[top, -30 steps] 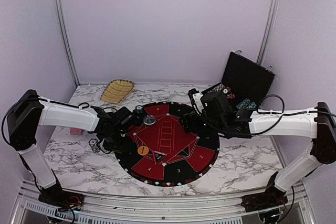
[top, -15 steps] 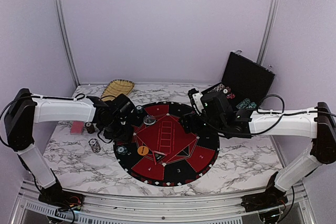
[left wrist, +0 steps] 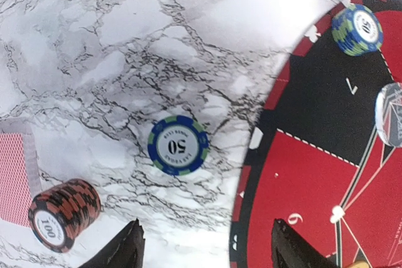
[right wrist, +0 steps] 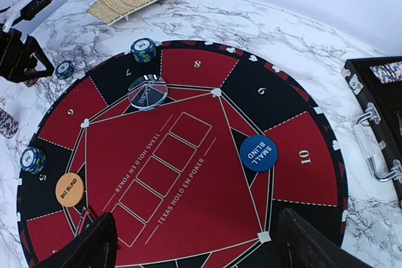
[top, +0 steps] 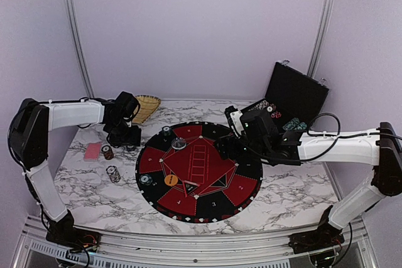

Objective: Distribute texas hold em gaming equipment
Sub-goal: Pick up the pile of poker chips from the center of the board.

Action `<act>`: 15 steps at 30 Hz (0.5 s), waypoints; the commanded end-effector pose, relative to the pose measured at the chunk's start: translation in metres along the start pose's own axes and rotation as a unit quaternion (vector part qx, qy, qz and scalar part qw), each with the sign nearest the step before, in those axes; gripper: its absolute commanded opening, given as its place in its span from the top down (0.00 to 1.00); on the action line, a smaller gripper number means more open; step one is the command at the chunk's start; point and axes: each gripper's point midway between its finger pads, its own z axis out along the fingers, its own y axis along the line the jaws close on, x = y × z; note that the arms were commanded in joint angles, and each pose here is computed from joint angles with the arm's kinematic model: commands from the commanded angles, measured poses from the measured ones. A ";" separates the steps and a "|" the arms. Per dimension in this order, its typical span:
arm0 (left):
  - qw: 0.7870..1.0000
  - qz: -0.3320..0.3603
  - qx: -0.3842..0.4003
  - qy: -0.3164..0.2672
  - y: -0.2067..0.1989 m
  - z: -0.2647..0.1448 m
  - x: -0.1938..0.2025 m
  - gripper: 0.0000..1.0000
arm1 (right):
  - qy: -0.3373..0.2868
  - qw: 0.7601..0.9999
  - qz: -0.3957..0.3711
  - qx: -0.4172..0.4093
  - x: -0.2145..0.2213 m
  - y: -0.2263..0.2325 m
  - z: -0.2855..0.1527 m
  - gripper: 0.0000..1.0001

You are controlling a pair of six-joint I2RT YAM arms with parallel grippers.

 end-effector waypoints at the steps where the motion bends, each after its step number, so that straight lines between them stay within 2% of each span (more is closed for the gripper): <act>1: 1.000 0.013 -0.005 0.027 0.007 0.017 -0.005 0.30 | -0.020 1.000 0.013 -0.010 -0.018 0.002 -0.006 0.14; 15: 0.999 0.000 -0.014 0.052 0.020 0.051 -0.021 0.33 | -0.017 1.000 0.013 -0.003 -0.012 -0.002 -0.009 0.14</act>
